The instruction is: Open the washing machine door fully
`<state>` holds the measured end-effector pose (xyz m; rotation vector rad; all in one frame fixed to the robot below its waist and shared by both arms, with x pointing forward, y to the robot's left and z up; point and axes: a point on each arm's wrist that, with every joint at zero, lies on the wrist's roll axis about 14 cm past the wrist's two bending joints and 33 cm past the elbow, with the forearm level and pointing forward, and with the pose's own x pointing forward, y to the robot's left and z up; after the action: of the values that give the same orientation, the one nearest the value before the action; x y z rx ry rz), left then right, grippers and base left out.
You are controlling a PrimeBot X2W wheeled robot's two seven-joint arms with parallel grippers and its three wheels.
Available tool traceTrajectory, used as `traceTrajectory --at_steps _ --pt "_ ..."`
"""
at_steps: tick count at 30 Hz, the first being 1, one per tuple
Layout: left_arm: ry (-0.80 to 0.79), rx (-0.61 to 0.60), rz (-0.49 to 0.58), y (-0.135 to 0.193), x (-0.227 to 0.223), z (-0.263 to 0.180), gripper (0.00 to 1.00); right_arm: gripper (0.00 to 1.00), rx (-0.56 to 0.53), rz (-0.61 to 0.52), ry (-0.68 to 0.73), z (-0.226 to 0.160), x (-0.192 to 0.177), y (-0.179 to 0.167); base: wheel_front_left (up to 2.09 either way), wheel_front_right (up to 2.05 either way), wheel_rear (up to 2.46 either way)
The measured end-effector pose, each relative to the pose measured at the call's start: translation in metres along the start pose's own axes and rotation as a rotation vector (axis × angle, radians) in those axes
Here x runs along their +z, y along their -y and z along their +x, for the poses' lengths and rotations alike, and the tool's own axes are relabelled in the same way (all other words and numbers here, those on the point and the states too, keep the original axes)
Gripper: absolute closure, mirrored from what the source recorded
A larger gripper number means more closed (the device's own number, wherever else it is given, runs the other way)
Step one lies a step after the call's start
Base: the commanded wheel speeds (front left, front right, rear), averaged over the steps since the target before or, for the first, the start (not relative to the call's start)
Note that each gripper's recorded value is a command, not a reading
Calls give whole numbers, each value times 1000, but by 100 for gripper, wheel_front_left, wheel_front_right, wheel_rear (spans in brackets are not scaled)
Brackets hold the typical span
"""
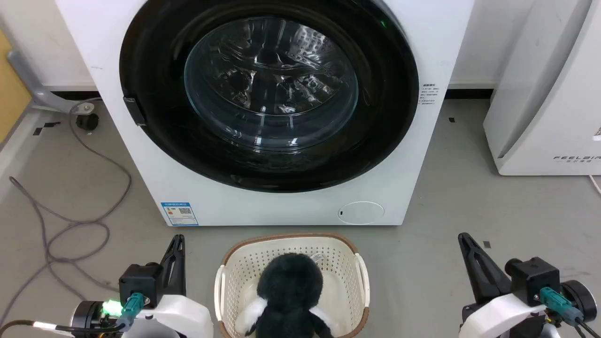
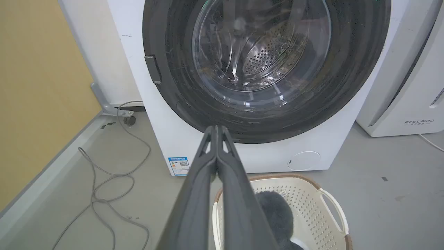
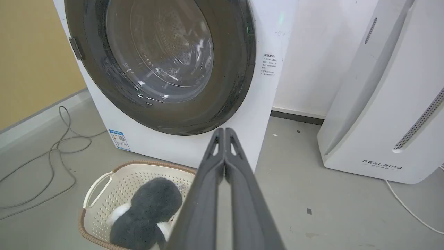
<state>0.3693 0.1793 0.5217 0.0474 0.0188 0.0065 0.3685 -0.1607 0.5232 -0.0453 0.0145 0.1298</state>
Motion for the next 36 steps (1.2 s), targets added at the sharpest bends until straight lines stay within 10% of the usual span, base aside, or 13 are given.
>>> traceTrajectory --at_steps 30,31,36 --pt "0 0 0 0 0 0 100 100 0 0 0 0 0 0 0 0 0" --pt "-1 2 0 0 0 0 0 0 0 0 0 0 0 0 0 0 0" --pt "-2 2 0 0 -1 0 0 0 0 2 0 0 0 0 0 0 0"
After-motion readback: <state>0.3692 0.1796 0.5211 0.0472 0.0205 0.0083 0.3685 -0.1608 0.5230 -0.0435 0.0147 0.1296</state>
